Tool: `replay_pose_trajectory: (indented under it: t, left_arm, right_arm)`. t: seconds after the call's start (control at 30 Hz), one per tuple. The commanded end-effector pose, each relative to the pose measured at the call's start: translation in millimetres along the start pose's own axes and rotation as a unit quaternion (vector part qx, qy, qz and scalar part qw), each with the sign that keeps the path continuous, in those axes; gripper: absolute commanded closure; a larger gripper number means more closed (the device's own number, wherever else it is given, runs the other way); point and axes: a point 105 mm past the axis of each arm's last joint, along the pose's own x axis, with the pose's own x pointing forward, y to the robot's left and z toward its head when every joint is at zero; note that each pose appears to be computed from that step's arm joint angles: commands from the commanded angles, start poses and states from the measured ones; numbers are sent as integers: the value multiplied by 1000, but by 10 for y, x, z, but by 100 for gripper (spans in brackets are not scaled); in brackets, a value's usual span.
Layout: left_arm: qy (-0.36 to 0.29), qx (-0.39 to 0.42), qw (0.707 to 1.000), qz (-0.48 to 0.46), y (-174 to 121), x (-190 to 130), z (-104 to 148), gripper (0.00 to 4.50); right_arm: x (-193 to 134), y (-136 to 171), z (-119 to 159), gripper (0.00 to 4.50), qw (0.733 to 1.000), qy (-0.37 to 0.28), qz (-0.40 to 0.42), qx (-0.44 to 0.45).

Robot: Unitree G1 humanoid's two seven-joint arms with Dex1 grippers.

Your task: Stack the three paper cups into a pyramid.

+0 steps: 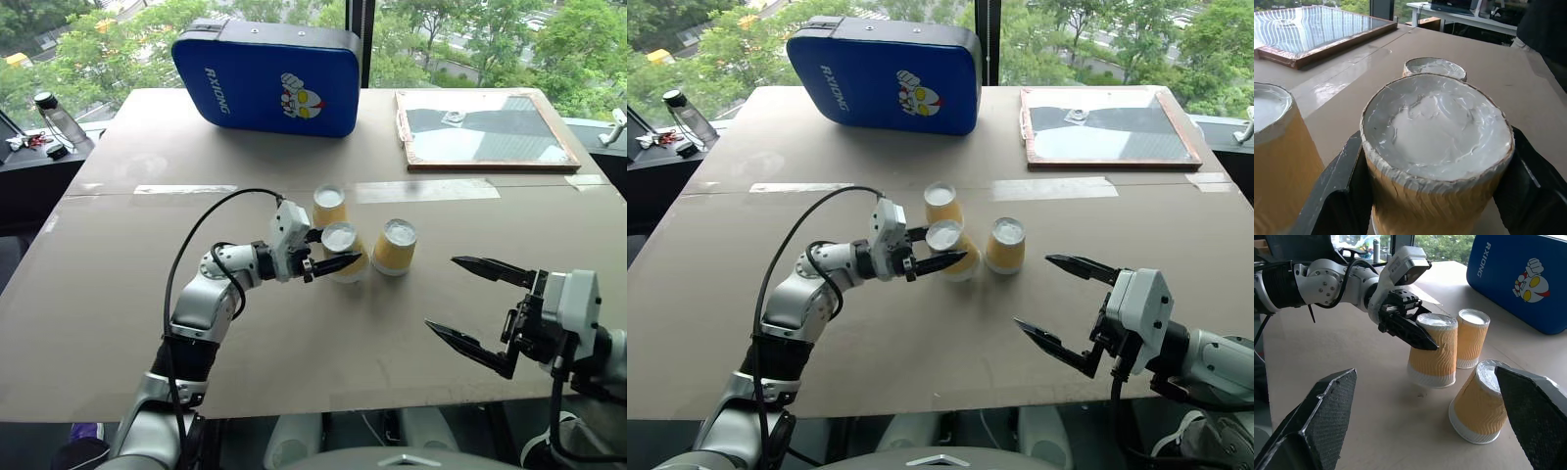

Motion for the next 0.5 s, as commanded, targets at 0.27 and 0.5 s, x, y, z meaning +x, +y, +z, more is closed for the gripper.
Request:
replay_pose_trajectory:
  t: [0.27,0.5]
  left_arm:
    - [4,25,1000,-6,43,170,42,195]
    - [15,27,1000,-1,80,201,40,195]
  right_arm:
    - [-176,-17,2,0,998,22,-51,-17]
    - [-205,-5,-33,0,998,28,-60,-12]
